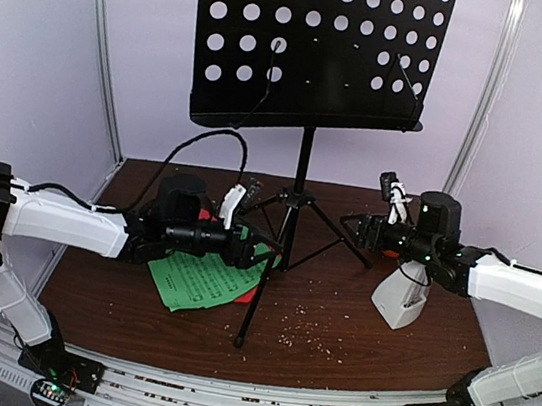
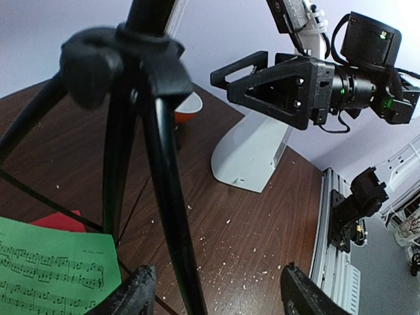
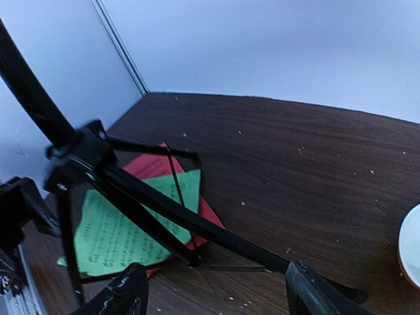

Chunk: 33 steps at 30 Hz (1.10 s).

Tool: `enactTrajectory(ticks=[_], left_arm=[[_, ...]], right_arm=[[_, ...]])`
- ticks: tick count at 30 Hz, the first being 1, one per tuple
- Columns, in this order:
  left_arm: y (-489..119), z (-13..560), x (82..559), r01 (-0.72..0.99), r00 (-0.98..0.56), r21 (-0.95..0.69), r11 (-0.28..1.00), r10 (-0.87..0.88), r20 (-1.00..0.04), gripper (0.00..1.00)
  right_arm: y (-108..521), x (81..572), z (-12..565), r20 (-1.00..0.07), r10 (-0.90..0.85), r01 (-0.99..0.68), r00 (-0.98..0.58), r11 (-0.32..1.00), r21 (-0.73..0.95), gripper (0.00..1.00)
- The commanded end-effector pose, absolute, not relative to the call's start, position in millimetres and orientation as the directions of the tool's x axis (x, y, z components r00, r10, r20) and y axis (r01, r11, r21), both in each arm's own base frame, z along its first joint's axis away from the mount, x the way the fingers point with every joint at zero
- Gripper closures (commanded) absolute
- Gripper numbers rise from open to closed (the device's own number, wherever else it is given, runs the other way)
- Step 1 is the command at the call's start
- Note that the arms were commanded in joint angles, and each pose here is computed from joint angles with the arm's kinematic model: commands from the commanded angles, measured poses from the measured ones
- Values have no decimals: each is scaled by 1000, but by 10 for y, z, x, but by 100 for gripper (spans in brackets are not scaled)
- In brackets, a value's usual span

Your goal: Pack up the instrument practice props

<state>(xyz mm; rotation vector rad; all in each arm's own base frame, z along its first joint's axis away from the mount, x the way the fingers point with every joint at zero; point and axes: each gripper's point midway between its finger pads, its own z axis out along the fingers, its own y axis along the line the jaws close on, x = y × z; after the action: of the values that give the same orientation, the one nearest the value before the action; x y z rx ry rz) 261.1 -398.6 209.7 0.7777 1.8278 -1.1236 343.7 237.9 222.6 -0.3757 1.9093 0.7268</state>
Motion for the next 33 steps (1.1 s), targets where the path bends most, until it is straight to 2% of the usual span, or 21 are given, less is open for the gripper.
enactTrajectory(ticks=[1, 6, 15, 20, 29, 33], left_arm=[[-3973, 2062, 2678, 802, -466, -416, 428, 14, -885, 32], [-4108, 1875, 2672, 810, -484, -423, 406, 57, -873, 32], [-4129, 1670, 2808, 792, -483, -386, 473, 99, -870, 45], [-4152, 1650, 2843, 787, -485, -389, 478, 90, -870, 55], [-4160, 1574, 2902, 780, -484, -371, 504, 110, -868, 72], [-4150, 1557, 2914, 778, -481, -361, 514, 117, -869, 82]], right_arm=[[2372, 3488, 1919, -916, -70, -582, -395, 790, 191, 29], [2507, 3517, 1737, -932, -127, -655, -339, 743, 137, 34], [2646, 3764, 1601, -939, -210, -686, -271, 727, 35, 42], [2676, 3803, 1584, -943, -249, -694, -222, 720, -26, 47], [2646, 3865, 1641, -950, -283, -662, -134, 739, -127, 46], [2677, 3901, 1663, -947, -302, -657, -107, 736, -161, 55]])
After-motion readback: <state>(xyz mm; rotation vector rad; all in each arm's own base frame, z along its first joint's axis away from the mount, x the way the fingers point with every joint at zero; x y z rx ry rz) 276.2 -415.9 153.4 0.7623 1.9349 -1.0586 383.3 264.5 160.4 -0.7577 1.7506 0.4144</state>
